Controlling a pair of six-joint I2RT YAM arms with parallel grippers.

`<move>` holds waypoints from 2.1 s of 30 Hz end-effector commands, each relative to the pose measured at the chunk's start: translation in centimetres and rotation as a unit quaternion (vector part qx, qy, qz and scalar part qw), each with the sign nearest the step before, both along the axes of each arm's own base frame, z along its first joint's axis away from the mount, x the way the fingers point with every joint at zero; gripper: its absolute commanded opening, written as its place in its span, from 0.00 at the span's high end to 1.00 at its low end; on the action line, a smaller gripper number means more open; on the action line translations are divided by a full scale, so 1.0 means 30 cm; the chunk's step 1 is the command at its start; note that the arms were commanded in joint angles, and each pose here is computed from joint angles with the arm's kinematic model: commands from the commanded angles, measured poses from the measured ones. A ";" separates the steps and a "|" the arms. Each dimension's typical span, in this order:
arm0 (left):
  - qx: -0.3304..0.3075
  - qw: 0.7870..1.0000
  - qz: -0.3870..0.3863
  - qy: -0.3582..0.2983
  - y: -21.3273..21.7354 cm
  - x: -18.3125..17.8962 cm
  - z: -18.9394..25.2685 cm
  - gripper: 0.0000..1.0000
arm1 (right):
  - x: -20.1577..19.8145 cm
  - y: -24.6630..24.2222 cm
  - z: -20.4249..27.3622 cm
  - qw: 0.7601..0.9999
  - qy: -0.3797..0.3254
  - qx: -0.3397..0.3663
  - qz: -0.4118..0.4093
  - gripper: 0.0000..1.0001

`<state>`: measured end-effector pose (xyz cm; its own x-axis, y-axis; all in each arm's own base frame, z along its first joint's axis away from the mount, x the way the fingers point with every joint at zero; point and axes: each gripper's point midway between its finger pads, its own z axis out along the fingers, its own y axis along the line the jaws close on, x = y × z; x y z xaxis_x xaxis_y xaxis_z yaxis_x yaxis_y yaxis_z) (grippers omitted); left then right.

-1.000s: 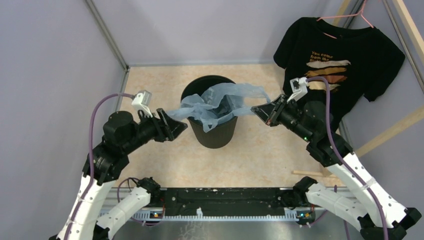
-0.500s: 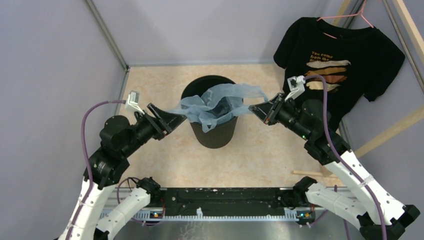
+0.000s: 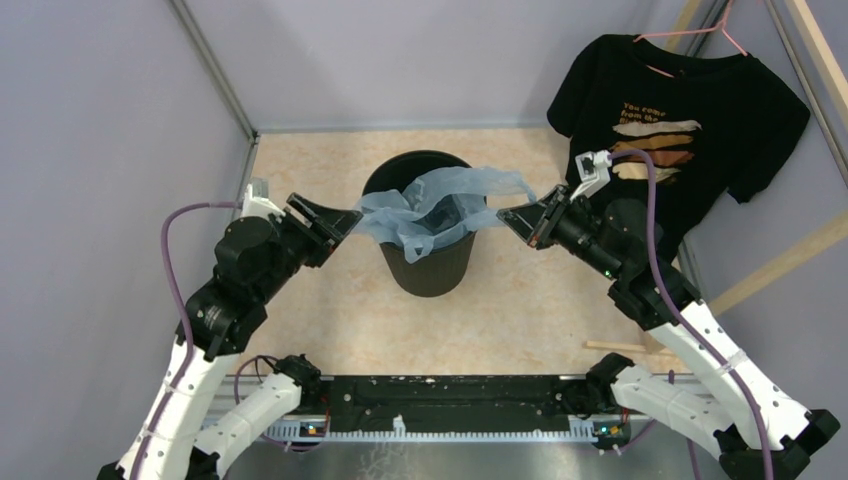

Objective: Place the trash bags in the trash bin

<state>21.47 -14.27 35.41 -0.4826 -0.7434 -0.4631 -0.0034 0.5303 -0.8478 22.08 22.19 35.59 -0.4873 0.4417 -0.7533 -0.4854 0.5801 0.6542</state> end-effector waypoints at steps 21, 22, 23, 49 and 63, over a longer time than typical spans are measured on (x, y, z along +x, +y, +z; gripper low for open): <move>0.057 0.995 -0.023 -0.081 0.014 -0.009 -0.022 1.00 | -0.015 -0.049 -0.009 0.999 -0.011 -0.017 -0.025 1.00; 0.061 0.994 -0.045 -0.083 0.001 -0.034 -0.037 1.00 | -0.020 -0.060 -0.023 0.999 -0.007 -0.022 -0.029 1.00; 0.065 0.993 -0.061 -0.081 -0.007 -0.054 -0.062 1.00 | -0.025 -0.069 -0.037 0.999 -0.002 -0.026 -0.033 1.00; 0.219 0.974 -0.061 -0.004 0.041 0.028 -0.447 1.00 | 0.157 -0.185 -0.437 0.962 0.082 -0.215 -0.147 1.00; 0.279 0.959 -0.049 0.023 0.077 0.072 -0.450 0.72 | 0.158 -0.095 -0.385 0.967 -0.025 -0.252 -0.036 0.56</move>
<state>24.38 -12.65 18.93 -0.6083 -0.3434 -0.7156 0.0087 0.8986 -0.4387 27.84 19.64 19.91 -0.5213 0.0529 -0.8517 -0.3721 0.8842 0.2826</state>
